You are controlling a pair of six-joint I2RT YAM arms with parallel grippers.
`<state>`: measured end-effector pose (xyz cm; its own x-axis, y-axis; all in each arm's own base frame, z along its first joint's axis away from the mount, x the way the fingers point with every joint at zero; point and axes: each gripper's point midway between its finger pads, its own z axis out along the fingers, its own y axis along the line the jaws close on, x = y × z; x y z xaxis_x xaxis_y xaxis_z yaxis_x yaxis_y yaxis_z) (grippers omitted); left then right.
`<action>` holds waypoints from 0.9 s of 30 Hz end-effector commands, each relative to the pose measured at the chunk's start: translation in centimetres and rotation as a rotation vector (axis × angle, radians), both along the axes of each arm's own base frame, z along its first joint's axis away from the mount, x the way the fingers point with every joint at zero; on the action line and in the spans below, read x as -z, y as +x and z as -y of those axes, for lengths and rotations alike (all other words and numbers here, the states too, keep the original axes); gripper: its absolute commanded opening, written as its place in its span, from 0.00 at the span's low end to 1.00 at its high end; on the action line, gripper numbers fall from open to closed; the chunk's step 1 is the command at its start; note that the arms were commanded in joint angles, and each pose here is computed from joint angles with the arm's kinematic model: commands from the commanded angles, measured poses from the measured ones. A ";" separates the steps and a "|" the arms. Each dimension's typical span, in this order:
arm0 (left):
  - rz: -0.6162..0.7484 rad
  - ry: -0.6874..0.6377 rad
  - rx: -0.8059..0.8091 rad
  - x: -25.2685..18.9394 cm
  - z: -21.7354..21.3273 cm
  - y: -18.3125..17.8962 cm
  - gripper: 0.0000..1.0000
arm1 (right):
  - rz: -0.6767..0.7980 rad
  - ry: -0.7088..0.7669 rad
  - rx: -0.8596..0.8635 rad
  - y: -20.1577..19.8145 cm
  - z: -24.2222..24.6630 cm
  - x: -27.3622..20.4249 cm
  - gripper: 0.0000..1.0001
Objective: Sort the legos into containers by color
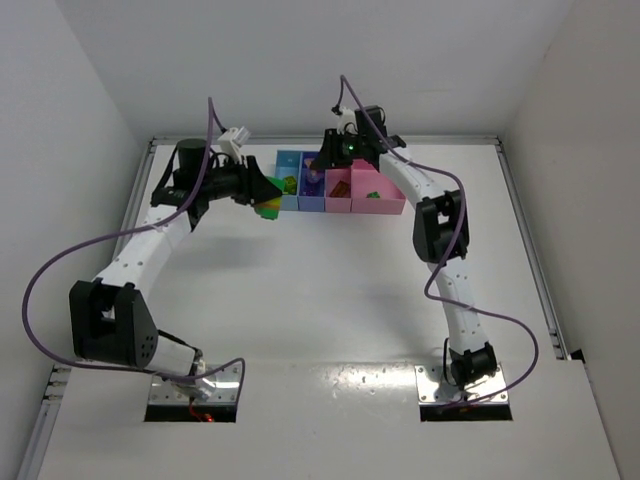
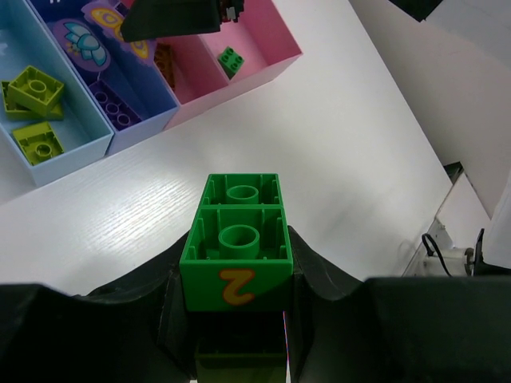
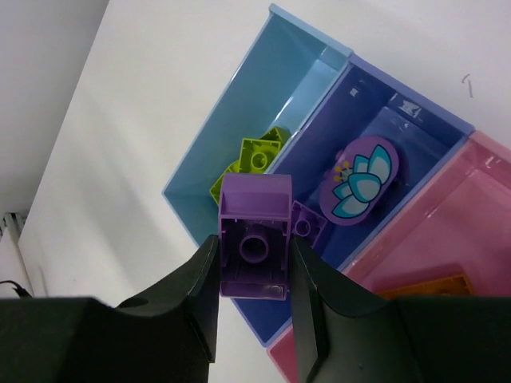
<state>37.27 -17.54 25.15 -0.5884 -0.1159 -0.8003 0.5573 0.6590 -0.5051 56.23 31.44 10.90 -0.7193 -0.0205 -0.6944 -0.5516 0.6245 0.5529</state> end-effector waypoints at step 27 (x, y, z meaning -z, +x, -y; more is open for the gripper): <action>-0.038 -0.256 0.806 -0.1 8.6 -8.0 0.10 | 0.123 0.376 -0.511 -18.3 7.9 -17.6 0.83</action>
<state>30.35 -25.20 22.10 -0.6773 0.1785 -0.7138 0.7329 0.0789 -0.6757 42.73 21.13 26.43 -0.6972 -0.0115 -0.7168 -0.7030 0.2071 0.6804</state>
